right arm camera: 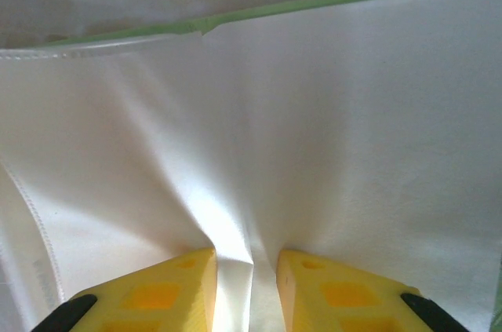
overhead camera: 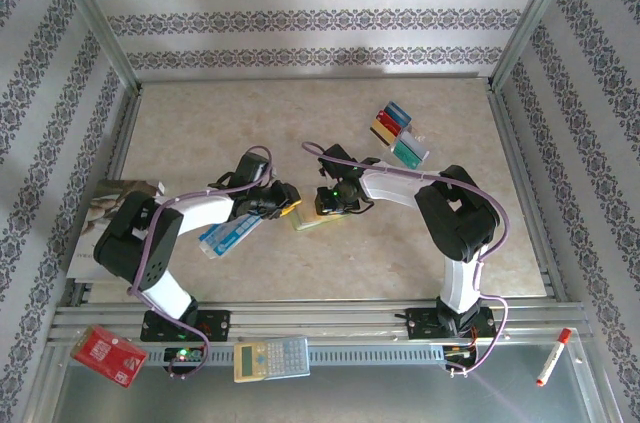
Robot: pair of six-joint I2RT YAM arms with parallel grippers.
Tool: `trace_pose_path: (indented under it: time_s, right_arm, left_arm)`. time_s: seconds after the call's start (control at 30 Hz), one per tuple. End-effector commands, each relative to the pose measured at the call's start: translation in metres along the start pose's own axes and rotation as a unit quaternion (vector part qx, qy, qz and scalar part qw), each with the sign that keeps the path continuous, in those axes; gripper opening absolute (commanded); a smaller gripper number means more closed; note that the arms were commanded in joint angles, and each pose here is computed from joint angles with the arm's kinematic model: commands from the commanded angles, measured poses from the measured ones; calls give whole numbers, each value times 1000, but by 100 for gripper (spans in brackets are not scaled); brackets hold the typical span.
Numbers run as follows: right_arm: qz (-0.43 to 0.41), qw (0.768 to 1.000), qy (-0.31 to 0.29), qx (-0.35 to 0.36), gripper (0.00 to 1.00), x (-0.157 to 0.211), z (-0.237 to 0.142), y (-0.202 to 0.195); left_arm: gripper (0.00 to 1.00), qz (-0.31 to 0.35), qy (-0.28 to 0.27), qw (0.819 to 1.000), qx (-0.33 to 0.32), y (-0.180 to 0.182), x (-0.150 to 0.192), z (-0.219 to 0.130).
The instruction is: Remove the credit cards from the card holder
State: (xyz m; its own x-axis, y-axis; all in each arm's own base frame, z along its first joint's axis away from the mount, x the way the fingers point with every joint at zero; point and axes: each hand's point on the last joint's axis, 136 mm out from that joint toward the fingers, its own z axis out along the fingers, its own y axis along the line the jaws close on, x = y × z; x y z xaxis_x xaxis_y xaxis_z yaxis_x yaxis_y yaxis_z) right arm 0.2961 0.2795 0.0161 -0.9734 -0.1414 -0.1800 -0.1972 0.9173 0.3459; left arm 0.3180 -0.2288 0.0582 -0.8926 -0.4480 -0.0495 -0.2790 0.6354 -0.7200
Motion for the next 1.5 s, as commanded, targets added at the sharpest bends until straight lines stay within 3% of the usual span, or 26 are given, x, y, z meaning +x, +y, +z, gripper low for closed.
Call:
trace_pose_path:
  time_s: [0.0,0.17,0.8,1.2,1.47]
  right_arm:
    - [16,999,26,24,31,16,12,-18]
    - [16,999,27,23,31,16,13,-18]
    - [33,999,3,-27,30,7,-1,-9]
    - [63,990,-89,-92,32,-18,-58,-3]
    - [95,979,-165,-71,34,-29,-101,-31]
  left_arm:
    - [32,23,-28,999,-19,3,-1,-15]
    - [32,42,-11,998,50,-29,0,-12]
    - [35,36,40,996,72,-38,-2,36]
    - [35,47,46,993,94,-57,1,36]
    - [35,64,54,990,115,-85,12,40]
